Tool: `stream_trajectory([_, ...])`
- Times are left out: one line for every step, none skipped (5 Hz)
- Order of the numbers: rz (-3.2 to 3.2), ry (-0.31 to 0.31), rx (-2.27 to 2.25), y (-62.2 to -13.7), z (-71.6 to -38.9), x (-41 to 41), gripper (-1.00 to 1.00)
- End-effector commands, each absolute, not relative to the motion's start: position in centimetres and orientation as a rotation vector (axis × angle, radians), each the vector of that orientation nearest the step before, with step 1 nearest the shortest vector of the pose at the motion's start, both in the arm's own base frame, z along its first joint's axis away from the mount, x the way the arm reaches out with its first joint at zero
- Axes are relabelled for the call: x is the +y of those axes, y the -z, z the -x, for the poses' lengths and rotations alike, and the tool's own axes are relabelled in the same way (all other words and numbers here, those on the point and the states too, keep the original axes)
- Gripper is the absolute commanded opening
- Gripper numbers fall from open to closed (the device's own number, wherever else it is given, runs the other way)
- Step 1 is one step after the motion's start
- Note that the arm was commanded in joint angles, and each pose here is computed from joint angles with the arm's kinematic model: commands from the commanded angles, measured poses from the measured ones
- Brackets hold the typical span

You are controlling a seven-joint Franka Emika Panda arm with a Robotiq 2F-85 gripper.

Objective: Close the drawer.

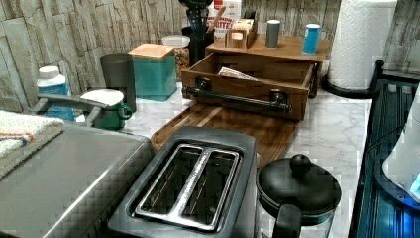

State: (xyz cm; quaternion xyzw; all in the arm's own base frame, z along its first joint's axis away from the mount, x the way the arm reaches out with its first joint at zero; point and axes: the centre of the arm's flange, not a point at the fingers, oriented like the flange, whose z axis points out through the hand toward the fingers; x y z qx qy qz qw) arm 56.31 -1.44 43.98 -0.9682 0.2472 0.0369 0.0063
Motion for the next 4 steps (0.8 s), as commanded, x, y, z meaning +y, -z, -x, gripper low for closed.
stream_trajectory([3.174,-0.036,-0.009,-41.4,-52.1,9.0,-1.00])
stream_trajectory([3.165,-0.054,-0.122,-38.0,-50.6,7.6,-1.00])
stream_trajectory([3.236,-0.041,-0.237,-35.2,-48.8,7.2,-1.00])
stream_trajectory([3.231,-0.065,-0.232,-32.7,-48.0,5.9,-1.00])
